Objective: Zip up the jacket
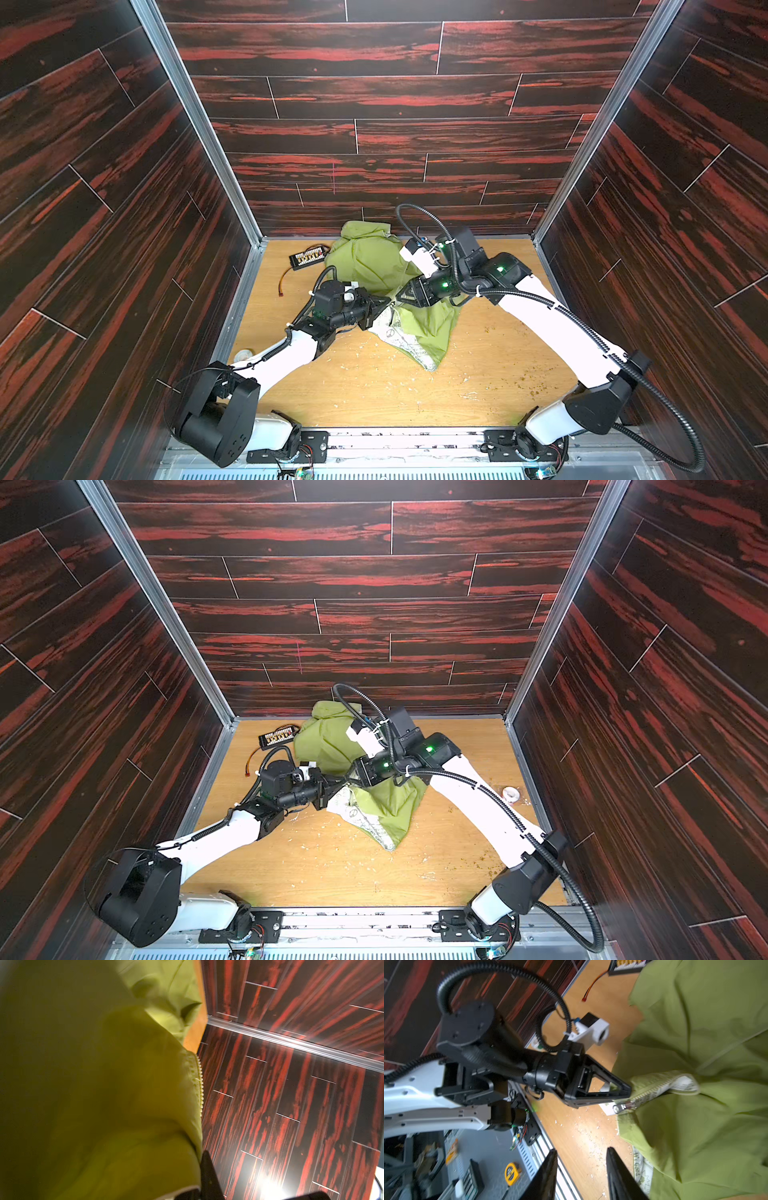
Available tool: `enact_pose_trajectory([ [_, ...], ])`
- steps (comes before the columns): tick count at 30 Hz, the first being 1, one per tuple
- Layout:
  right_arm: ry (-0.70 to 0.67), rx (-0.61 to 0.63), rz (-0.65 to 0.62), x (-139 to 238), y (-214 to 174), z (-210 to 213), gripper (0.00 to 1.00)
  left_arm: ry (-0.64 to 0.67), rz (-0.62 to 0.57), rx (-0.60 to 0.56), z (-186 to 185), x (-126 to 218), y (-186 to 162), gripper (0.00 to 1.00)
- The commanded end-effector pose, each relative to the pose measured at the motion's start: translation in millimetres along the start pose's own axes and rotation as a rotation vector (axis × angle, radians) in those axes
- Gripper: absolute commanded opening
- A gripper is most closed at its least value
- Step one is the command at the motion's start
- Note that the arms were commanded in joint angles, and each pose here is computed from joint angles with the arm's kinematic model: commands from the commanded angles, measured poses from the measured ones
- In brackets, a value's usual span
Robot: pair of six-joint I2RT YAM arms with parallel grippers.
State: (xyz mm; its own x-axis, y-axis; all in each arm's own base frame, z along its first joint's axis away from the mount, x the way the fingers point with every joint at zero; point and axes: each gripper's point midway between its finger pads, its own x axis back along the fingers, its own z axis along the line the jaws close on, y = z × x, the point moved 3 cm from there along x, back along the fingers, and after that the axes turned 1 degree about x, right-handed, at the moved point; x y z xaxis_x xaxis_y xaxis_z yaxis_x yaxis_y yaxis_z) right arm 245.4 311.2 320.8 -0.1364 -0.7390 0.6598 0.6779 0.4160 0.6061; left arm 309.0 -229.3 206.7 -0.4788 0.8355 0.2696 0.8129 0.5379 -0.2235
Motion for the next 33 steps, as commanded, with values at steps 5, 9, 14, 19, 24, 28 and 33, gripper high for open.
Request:
enact_pose_trajectory([
  [5, -0.066, 0.102, 0.165, -38.0, -19.7, -3.4, 0.46, 0.027, 0.054, 0.009, -7.5, 6.0, -10.5, 0.00],
  [9, -0.121, 0.120, 0.203, -49.6, -23.3, -12.0, 0.47, 0.025, 0.066, 0.013, -9.3, 7.0, -12.5, 0.00],
  [14, -0.166, 0.164, 0.252, -62.8, -31.1, -14.0, 0.48, 0.015, 0.075, 0.008, -15.5, 8.4, -14.5, 0.00],
  [19, -0.224, 0.183, 0.284, -74.0, -36.9, -19.5, 0.47, 0.012, 0.086, -0.002, -20.9, 8.5, -16.3, 0.00],
  [24, -0.296, 0.191, 0.295, -79.7, -38.1, -29.8, 0.41, 0.007, 0.099, -0.008, -24.8, 8.8, -18.3, 0.00],
  [28, -0.324, 0.192, 0.280, -80.2, -34.7, -33.2, 0.38, 0.014, 0.105, -0.012, -24.7, 9.2, -19.4, 0.00],
  [33, -0.344, 0.191, 0.250, -77.4, -29.2, -34.2, 0.31, 0.019, 0.108, -0.015, -24.2, 10.2, -20.5, 0.00],
])
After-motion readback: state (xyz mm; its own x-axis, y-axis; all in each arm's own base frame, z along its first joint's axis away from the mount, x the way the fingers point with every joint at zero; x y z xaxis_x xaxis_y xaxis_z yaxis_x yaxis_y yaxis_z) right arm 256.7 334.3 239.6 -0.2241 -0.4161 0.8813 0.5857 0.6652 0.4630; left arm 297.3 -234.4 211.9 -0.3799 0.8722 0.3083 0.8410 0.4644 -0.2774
